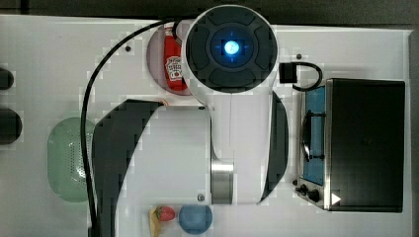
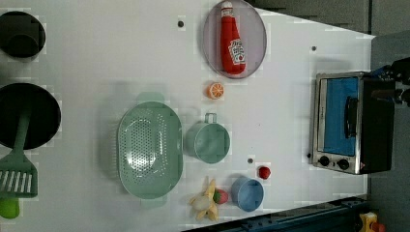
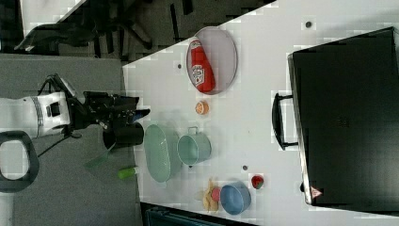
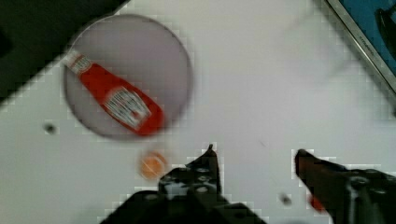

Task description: Flap open oven.

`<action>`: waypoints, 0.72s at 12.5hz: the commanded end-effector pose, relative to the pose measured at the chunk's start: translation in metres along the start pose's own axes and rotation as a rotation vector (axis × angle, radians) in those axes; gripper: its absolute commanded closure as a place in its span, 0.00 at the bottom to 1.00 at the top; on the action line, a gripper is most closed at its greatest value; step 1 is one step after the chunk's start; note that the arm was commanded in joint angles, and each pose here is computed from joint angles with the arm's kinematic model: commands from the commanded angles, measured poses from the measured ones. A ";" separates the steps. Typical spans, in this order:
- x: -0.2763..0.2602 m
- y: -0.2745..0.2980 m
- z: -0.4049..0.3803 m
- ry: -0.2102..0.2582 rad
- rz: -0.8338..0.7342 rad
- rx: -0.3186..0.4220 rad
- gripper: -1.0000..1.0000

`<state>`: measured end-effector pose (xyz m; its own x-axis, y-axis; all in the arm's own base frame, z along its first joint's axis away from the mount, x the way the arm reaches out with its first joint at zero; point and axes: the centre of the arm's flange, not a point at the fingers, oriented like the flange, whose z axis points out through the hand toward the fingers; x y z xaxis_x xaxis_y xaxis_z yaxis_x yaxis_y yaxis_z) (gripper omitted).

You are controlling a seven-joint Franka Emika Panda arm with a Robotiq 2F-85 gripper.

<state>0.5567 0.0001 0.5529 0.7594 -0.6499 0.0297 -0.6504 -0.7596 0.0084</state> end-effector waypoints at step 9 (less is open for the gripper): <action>-0.067 0.107 -0.075 -0.031 0.182 -0.011 0.43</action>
<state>0.4237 -0.0301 0.6592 0.6757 -0.7349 0.0583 -0.7343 -0.6779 -0.0344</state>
